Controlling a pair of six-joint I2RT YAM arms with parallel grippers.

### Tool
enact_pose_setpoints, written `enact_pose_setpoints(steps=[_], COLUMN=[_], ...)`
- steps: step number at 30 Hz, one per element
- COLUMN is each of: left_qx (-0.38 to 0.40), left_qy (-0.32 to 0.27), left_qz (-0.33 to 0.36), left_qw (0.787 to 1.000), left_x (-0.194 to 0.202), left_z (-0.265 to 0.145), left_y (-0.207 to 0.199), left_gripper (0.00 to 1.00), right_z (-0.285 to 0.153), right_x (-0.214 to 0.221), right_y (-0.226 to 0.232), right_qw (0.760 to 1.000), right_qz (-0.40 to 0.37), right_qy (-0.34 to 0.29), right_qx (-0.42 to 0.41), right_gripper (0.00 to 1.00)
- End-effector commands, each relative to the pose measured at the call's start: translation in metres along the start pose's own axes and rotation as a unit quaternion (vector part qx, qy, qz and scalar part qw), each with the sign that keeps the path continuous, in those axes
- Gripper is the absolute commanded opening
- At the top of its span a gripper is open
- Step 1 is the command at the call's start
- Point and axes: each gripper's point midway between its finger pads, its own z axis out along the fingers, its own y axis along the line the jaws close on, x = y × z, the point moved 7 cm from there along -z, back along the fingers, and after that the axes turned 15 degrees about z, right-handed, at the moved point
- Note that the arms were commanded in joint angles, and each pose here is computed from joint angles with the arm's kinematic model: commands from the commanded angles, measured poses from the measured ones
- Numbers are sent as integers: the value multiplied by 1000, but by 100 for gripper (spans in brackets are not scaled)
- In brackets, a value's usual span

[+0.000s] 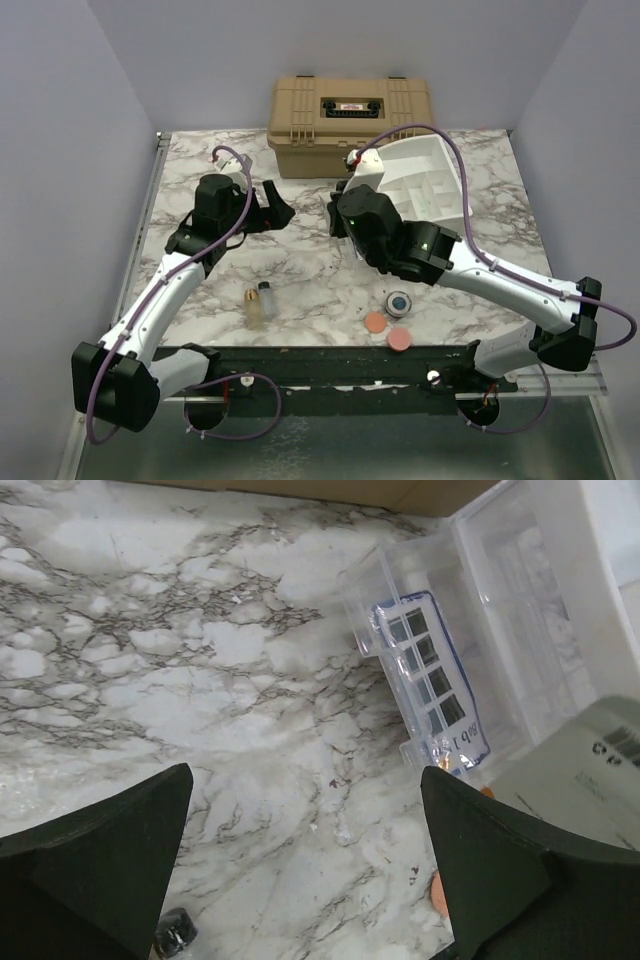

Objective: Organize the makeup
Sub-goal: Pick up the makeup from the corner of the board, then place the makeup in the drawer.

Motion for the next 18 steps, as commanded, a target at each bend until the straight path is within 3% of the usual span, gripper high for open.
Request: enact_pose_setpoints(steps=[1, 8, 18], left_qx=[65, 135, 196], left_qy=[-15, 4, 27], left_qz=[-21, -43, -42], left_qw=[998, 990, 979], left_x=[0, 12, 30], left_z=[4, 19, 43], left_y=[-12, -28, -68], left_gripper=[98, 95, 94], right_z=[6, 24, 49], right_x=[-5, -15, -19], right_y=[-24, -52, -90], right_qw=[993, 980, 963], right_qz=[-99, -144, -188], right_qy=[27, 10, 20], right_qx=[50, 140, 192], right_gripper=[1, 1, 1])
